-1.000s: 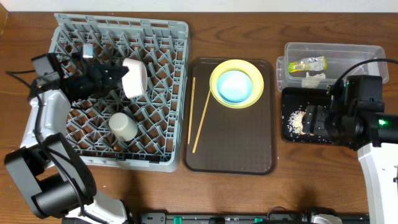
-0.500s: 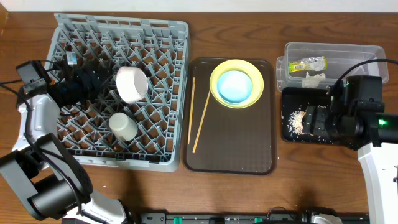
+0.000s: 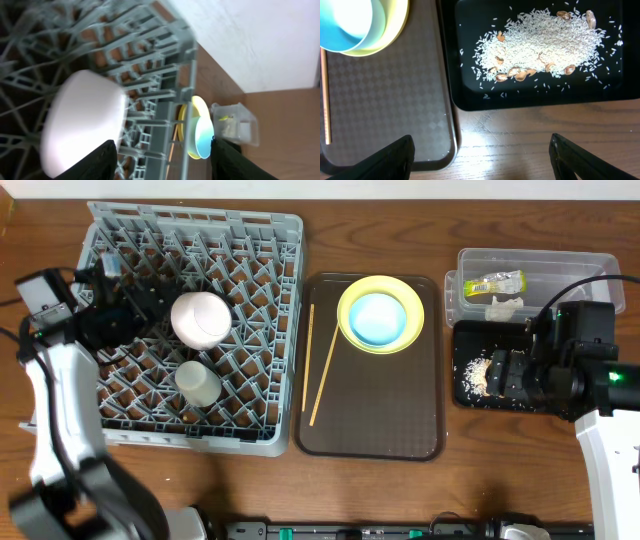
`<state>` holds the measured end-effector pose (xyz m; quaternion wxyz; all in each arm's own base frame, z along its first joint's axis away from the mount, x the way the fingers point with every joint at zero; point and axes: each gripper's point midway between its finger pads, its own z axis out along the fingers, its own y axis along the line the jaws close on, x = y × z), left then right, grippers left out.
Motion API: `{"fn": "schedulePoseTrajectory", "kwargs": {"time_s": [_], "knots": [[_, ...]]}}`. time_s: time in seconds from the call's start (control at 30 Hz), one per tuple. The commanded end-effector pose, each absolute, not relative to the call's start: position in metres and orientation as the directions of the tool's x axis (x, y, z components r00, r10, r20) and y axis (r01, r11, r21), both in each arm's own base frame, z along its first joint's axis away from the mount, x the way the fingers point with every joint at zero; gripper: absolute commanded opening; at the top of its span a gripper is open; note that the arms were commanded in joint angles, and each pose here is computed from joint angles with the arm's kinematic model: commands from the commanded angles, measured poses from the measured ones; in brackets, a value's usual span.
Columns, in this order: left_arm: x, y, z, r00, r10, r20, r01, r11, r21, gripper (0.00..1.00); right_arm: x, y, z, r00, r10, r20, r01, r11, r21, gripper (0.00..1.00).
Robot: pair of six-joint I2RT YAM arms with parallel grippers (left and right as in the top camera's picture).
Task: Sort waste into correct bins and load items into the dishwasher
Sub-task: 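Open the left gripper to release the white cup and lift away, then move the left gripper over the blue bowl on the yellow plate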
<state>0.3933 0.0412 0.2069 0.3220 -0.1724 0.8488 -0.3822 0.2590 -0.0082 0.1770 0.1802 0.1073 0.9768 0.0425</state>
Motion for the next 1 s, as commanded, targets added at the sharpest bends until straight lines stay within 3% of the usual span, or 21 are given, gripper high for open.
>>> {"fn": "schedulePoseTrajectory", "kwargs": {"time_s": [0.0, 0.17, 0.5, 0.73, 0.97], "knots": [[0.386, 0.016, 0.231, -0.709, -0.434, -0.556, -0.003, 0.79, -0.613, 0.62, 0.259, -0.013, 0.178, -0.906, 0.235, -0.351, 0.21, 0.972, 0.108, 0.85], [0.381, -0.047, 0.25, -0.694, -0.256, -0.672, 0.082, 0.9, -0.428, 0.69, 0.259, -0.013, 0.178, -0.906, 0.236, -0.35, 0.21, 0.972, 0.109, 0.86], [0.4, -0.175, 0.267, -0.671, 0.019, -0.741, 0.29, 0.926, -0.239, 0.7, 0.259, -0.013, 0.178, -0.907, 0.235, -0.35, 0.21, 0.972, 0.109, 0.87], [0.409, -0.263, 0.21, -0.661, 0.227, -0.715, 0.475, 0.864, -0.165, 0.7, 0.258, -0.013, 0.178, -0.908, 0.235, -0.348, 0.21, 0.972, 0.108, 0.87], [0.402, -0.322, 0.135, -0.682, 0.335, -0.65, 0.553, 0.818, -0.16, 0.71, 0.258, -0.013, 0.178, -0.908, 0.235, -0.348, 0.21, 0.972, 0.108, 0.87]]}}
